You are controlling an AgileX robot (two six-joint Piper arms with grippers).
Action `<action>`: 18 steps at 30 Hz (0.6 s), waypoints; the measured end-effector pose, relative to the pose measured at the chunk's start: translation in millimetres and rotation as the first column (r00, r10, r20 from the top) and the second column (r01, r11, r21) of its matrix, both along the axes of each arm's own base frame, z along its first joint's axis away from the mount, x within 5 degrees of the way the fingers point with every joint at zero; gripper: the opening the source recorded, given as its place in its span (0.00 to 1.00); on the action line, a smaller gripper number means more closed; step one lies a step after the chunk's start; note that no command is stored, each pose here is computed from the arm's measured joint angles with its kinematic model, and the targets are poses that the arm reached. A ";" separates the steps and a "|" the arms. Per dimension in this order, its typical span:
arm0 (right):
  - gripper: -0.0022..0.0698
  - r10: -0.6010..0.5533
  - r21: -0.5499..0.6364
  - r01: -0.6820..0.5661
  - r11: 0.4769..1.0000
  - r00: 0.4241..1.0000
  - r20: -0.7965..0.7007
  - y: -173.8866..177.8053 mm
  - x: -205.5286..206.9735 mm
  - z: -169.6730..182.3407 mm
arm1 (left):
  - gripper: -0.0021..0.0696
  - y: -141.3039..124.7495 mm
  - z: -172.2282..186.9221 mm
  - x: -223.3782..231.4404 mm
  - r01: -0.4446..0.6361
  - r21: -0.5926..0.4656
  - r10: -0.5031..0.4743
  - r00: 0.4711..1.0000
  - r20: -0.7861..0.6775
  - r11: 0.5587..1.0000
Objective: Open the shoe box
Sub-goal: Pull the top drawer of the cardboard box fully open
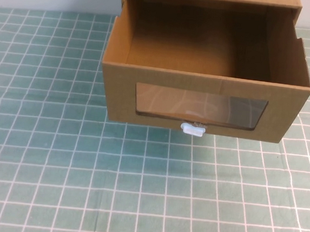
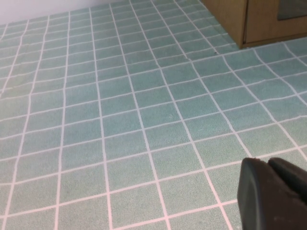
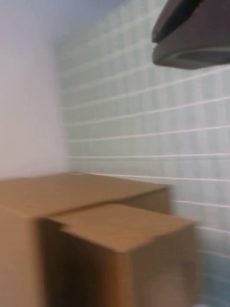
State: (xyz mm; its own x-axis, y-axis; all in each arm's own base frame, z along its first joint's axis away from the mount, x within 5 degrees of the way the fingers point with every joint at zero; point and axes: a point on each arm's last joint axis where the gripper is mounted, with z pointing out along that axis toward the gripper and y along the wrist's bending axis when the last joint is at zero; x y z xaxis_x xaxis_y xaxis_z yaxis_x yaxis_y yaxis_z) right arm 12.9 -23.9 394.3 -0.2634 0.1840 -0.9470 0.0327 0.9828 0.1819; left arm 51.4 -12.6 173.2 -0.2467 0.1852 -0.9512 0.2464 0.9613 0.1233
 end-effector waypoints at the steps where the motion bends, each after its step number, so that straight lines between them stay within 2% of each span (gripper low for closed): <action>1: 0.01 -0.040 0.023 0.039 0.999 0.997 0.062 -0.4 -7.2 3.4 | 0.02 0.0 0.0 0.0 0.000 0.000 0.000 1.000 0.000 1.000; 6: 0.01 -0.168 0.066 0.156 0.985 0.955 0.245 -0.9 -37.3 10.3 | 0.02 0.0 0.0 0.0 0.000 0.000 0.000 1.000 0.000 1.000; 11: 0.01 -0.171 0.026 0.171 0.985 0.944 0.282 -1.9 -45.6 1.9 | 0.02 0.0 0.0 0.0 0.000 0.000 0.000 1.000 0.000 1.000; 14: 0.01 -0.125 -0.026 0.136 0.990 0.956 0.265 2.2 -34.5 -21.9 | 0.02 0.0 0.0 0.0 0.000 0.000 0.000 1.000 0.000 1.000; 18: 0.01 -0.065 -0.041 0.076 0.996 0.975 0.212 10.0 -9.0 -77.6 | 0.02 0.0 0.0 0.0 0.000 0.000 0.000 1.000 0.000 1.000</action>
State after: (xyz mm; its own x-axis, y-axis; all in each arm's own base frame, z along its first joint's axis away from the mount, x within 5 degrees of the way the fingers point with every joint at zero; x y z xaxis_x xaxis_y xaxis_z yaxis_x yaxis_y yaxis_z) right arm 3.9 -13.9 316.7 -0.0451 0.1477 -0.9880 0.0684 0.9871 0.1444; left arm 51.4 -12.6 173.2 -0.2467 0.1852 -0.9512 0.2464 0.9613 0.1233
